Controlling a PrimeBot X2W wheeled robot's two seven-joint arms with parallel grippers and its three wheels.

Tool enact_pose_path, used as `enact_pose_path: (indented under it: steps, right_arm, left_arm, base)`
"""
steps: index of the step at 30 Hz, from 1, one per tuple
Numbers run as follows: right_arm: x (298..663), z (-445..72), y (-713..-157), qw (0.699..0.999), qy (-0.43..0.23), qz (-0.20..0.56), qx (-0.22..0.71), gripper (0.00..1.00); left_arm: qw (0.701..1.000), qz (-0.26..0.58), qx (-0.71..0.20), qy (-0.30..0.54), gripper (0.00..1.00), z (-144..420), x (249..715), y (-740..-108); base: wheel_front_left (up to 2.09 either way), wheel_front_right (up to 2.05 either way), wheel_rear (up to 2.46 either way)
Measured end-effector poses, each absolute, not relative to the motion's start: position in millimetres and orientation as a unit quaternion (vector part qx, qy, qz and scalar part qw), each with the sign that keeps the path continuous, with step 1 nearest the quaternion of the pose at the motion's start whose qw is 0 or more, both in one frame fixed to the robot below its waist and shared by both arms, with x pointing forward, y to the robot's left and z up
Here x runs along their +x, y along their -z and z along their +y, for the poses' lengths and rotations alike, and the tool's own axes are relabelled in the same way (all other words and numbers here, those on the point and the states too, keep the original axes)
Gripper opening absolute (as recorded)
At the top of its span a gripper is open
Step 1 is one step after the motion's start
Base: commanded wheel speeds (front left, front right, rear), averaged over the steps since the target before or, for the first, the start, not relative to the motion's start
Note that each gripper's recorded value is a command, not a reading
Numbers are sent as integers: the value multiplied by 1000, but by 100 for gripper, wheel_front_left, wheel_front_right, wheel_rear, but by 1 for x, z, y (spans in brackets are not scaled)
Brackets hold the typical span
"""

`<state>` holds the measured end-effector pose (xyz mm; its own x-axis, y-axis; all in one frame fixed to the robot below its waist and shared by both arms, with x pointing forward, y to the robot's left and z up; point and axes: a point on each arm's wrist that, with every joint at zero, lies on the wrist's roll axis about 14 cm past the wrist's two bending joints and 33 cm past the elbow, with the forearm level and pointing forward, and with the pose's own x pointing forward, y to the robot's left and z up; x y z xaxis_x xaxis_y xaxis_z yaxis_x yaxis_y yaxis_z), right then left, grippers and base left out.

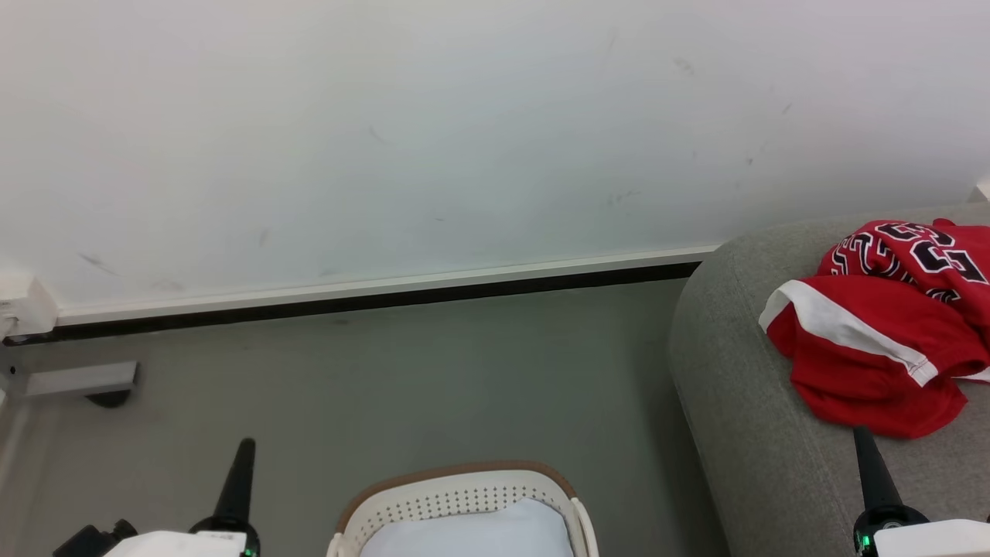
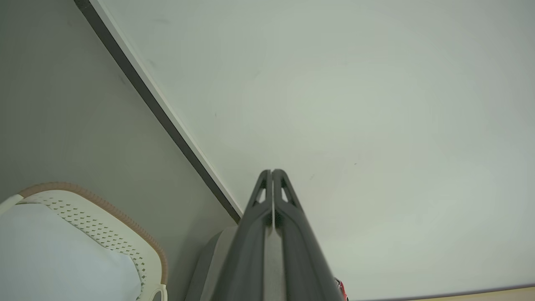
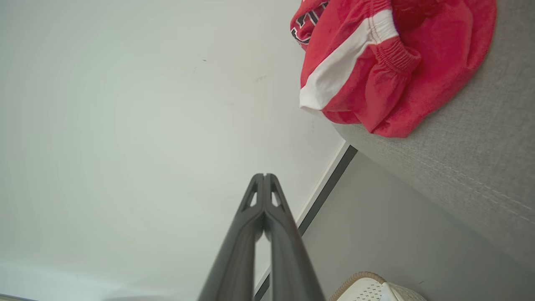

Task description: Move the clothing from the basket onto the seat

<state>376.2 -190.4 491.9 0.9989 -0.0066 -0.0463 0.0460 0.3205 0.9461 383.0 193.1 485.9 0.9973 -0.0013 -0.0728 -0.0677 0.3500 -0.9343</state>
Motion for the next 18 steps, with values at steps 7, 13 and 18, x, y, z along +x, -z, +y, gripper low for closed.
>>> enact_pose_path:
  steps: [7, 13, 18]
  right_arm:
    - [378, -191, -493, 795, 15, 16, 606, 0]
    - [379, -193, -494, 782, 15, 16, 623, 0]
    - [380, -194, -495, 771, 15, 15, 636, 0]
  left_arm:
    - [803, 27, -595, -19, 0, 194, 384, -489]
    - [790, 23, -613, -16, 0, 195, 385, -492]
    - [777, 21, -629, -15, 0, 195, 385, -493]
  base:
    - [0, 0, 0]
    - [0, 0, 0]
    - [0, 0, 0]
